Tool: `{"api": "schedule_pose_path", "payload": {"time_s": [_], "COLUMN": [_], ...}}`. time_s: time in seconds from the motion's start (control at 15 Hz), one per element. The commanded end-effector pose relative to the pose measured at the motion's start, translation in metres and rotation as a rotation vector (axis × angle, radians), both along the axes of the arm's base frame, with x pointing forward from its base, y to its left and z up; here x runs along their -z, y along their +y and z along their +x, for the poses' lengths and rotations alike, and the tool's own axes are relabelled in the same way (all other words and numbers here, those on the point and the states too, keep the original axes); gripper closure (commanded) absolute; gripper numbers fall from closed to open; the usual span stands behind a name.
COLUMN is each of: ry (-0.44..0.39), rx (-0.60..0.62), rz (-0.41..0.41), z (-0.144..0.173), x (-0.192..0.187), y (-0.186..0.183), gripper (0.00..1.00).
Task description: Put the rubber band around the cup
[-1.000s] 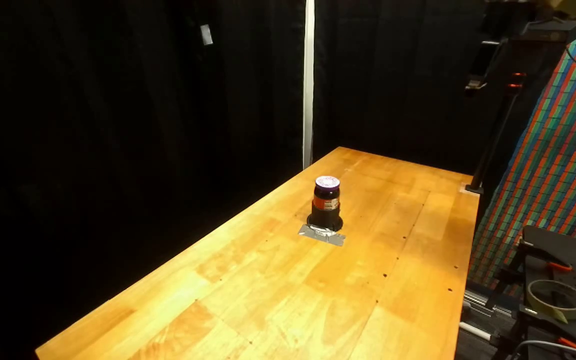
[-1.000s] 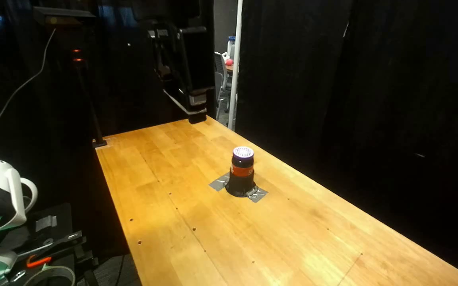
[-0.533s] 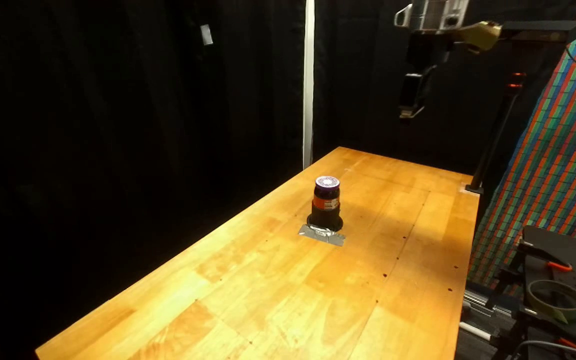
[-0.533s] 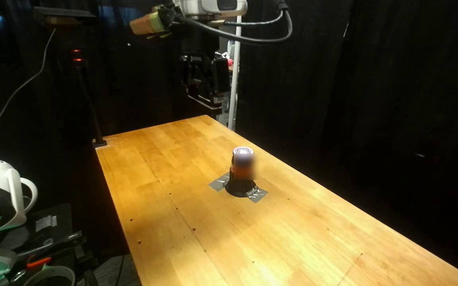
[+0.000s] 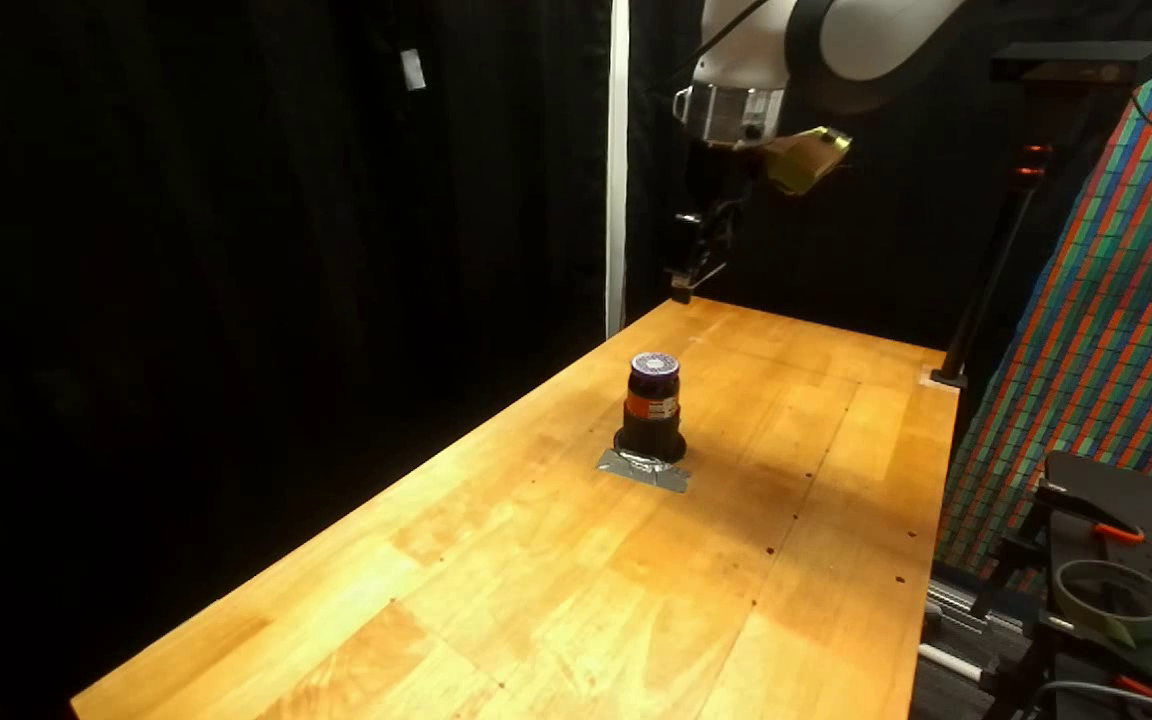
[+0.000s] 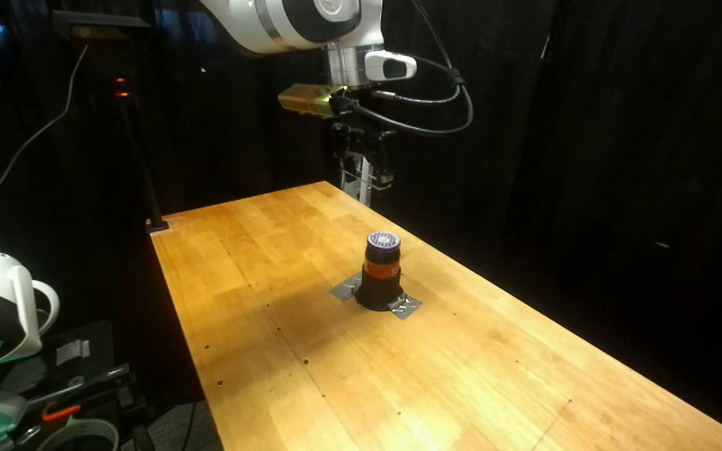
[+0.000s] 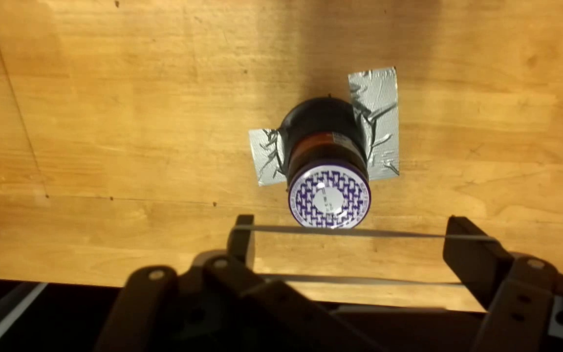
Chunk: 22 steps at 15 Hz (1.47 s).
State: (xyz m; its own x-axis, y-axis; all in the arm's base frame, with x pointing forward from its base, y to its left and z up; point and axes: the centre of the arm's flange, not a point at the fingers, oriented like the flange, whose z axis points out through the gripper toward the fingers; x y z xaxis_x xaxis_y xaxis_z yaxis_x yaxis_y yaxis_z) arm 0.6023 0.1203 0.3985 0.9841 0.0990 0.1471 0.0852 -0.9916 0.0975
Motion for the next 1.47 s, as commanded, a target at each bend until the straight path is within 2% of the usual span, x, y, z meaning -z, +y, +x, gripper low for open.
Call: {"api": "schedule_pose_path", "payload": {"time_s": [0.0,0.33,0.67,1.07,1.4], "ry": [-0.072,-0.071,-0.045,0.005,0.053], "rx": [0.019,0.026,0.029,0.043,0.078], "rz": [0.002,0.015,0.024,0.046,0.053], "z": [0.047,0.076,0.089,0.086,0.076], "x": [0.02,0.063,0.104,0.138,0.143], "y": [0.009,-0.001,-0.006,-0.012,-0.019], "gripper": [0.0,0.0,0.0,0.0,0.0]}}
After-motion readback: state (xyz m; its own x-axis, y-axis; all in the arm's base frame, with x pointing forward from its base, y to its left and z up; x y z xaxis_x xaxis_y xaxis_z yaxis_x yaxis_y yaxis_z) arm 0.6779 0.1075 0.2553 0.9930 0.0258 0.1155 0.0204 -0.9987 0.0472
